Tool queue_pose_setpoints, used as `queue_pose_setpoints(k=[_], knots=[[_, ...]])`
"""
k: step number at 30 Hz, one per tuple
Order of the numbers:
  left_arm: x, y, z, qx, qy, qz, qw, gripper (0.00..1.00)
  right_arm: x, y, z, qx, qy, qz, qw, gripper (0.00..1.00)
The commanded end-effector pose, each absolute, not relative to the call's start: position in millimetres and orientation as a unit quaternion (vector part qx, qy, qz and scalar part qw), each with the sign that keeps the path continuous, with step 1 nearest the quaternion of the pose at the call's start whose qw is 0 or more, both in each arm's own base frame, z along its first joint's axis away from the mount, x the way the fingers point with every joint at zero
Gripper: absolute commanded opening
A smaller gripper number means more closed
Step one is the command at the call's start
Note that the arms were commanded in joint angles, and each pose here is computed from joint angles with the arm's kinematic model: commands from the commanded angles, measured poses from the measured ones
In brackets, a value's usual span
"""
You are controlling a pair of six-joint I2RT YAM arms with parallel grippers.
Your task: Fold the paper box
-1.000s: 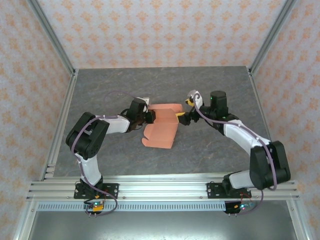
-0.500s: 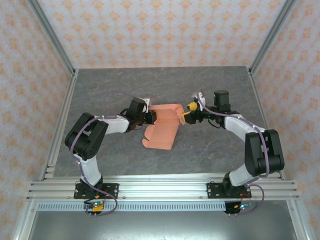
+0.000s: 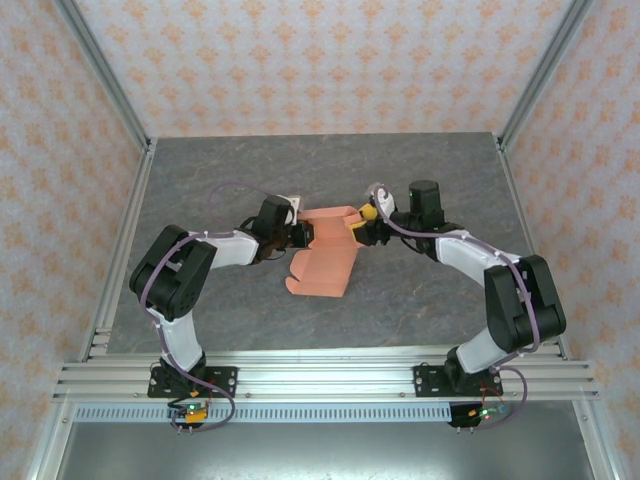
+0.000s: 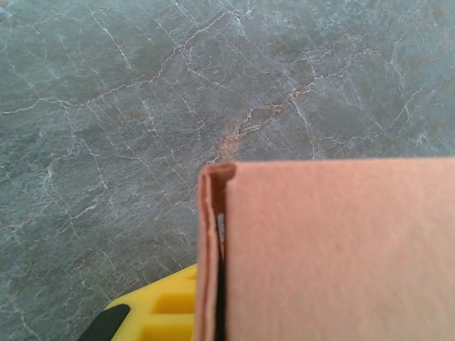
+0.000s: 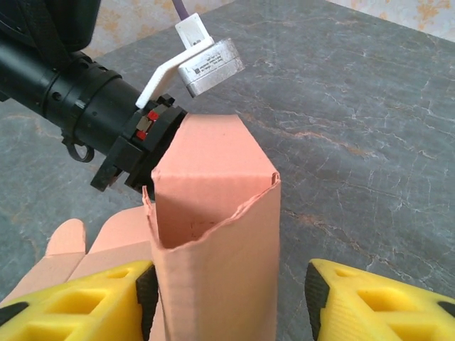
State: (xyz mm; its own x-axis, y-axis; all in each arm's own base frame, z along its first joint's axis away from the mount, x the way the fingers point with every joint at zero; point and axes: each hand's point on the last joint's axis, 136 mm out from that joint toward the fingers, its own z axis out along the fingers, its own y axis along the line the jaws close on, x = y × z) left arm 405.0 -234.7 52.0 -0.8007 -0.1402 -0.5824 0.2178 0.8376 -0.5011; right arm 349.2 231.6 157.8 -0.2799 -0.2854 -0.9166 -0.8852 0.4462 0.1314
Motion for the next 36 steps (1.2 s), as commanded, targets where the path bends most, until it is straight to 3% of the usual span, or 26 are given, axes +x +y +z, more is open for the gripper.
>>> queue_pose_setpoints(k=[1,14,21,24,32,36], knots=[[416,-232,67,0.006,0.897,-0.288,0.334,0.0,367,234,162,-0.388,0.719,0.288,0.499,0.56],[421,-202,78,-0.067,0.897,-0.213,0.382,0.0,393,248,152,-0.289,0.743,0.102,0.595,0.54],[416,-182,84,-0.127,0.888,-0.173,0.406,0.0,417,245,154,-0.199,0.758,0.05,0.62,0.45],[413,-184,85,-0.13,0.891,-0.168,0.402,0.0,426,246,156,-0.161,0.759,0.05,0.628,0.36],[408,-192,87,-0.137,0.893,-0.17,0.394,0.0,443,262,152,-0.137,0.757,0.055,0.637,0.27],[410,-192,94,-0.151,0.89,-0.168,0.397,0.0,450,255,150,-0.107,0.759,0.028,0.642,0.12]])
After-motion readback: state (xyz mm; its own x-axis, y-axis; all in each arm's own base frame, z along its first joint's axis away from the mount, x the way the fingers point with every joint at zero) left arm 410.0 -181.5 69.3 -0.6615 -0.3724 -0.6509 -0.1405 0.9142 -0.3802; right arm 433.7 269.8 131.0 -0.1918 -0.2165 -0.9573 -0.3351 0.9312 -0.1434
